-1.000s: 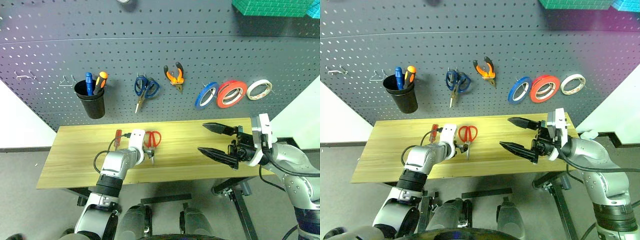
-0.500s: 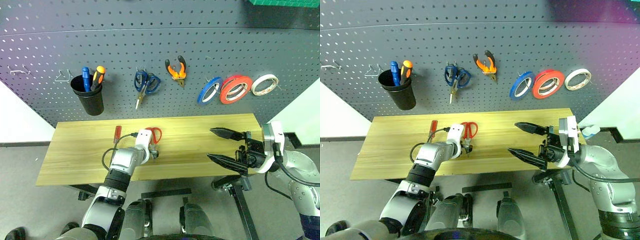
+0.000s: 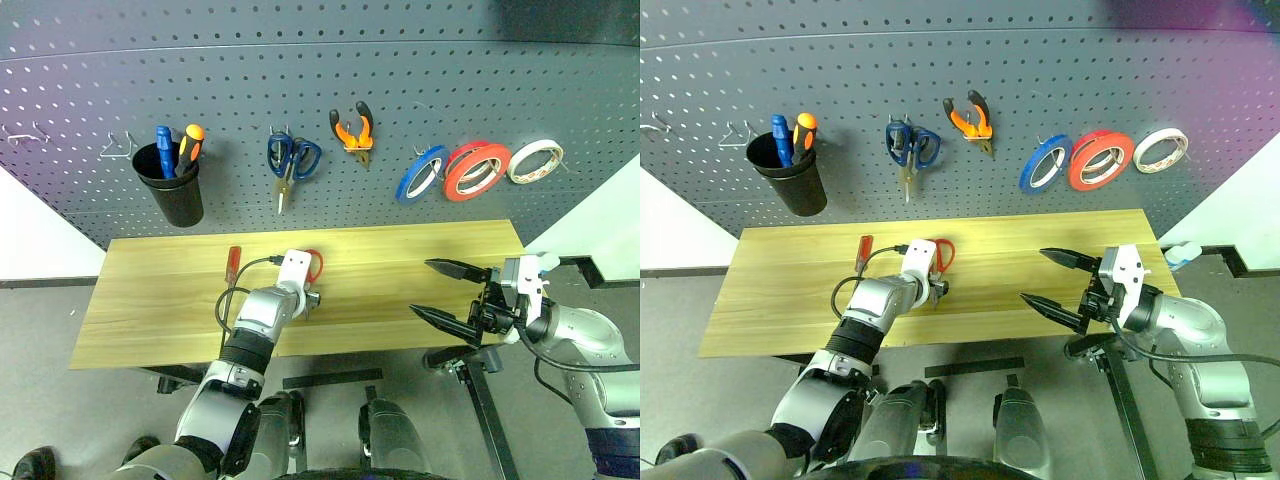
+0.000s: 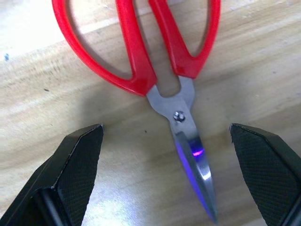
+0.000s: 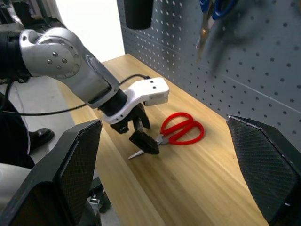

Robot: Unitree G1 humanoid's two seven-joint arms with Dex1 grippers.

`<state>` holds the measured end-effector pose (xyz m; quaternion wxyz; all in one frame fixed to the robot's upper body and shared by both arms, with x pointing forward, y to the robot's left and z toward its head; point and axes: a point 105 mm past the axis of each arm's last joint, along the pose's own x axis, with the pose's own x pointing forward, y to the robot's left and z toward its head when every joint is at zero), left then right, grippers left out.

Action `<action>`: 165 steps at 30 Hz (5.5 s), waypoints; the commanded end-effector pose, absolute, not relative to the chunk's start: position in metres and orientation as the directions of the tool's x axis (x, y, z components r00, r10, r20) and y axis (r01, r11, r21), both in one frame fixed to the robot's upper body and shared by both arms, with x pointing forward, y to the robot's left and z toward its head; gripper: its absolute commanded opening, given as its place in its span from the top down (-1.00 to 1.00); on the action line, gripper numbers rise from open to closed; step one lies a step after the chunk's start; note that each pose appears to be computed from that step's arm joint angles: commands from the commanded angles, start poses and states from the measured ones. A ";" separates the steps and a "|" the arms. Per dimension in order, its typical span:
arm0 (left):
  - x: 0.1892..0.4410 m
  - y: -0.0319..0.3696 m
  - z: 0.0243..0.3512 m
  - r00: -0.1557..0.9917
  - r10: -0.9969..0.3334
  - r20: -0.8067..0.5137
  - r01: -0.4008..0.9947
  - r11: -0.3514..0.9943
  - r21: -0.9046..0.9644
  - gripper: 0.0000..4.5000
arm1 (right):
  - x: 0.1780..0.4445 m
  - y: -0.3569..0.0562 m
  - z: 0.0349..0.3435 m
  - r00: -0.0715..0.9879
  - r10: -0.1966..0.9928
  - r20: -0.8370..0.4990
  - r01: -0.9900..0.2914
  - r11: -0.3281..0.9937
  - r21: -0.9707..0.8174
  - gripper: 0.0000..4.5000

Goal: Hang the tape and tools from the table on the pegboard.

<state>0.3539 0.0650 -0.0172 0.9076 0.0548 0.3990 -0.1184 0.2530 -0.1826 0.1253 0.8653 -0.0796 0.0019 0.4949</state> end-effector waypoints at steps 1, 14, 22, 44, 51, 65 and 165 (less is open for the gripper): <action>0.353 0.065 -0.023 0.639 -0.152 -0.754 0.242 0.970 0.009 -1.00 | 0.250 -0.178 0.131 0.512 0.855 -0.080 -0.851 0.493 -0.181 -0.98; 0.355 0.058 -0.024 0.643 -0.124 -0.755 0.249 0.967 0.053 -1.00 | 0.256 -0.180 0.148 0.552 0.831 -0.075 -0.823 0.528 -0.210 -0.98; 0.356 0.065 -0.028 0.624 -0.065 -0.779 0.231 0.967 0.105 -1.00 | 0.255 -0.175 0.156 0.559 0.826 -0.071 -0.818 0.535 -0.213 -0.98; 0.347 0.070 -0.031 0.591 0.011 -0.806 0.174 0.975 0.140 0.90 | 0.213 -0.195 0.138 0.626 0.774 -0.092 -0.780 0.621 -0.082 -1.00; 0.356 0.072 -0.021 0.642 0.038 -0.765 0.172 0.966 0.193 0.90 | 0.208 -0.202 0.130 0.676 0.732 -0.091 -0.737 0.674 -0.054 -1.00; 0.383 0.080 0.020 0.834 -0.007 -0.551 0.127 0.976 0.179 0.90 | 0.209 -0.208 0.113 0.688 0.720 -0.085 -0.725 0.688 -0.037 -1.00; 0.297 0.157 0.136 0.916 -0.401 0.019 0.331 0.780 0.531 0.90 | 0.230 -0.195 0.163 0.470 0.880 0.075 -0.879 0.474 -0.055 -1.00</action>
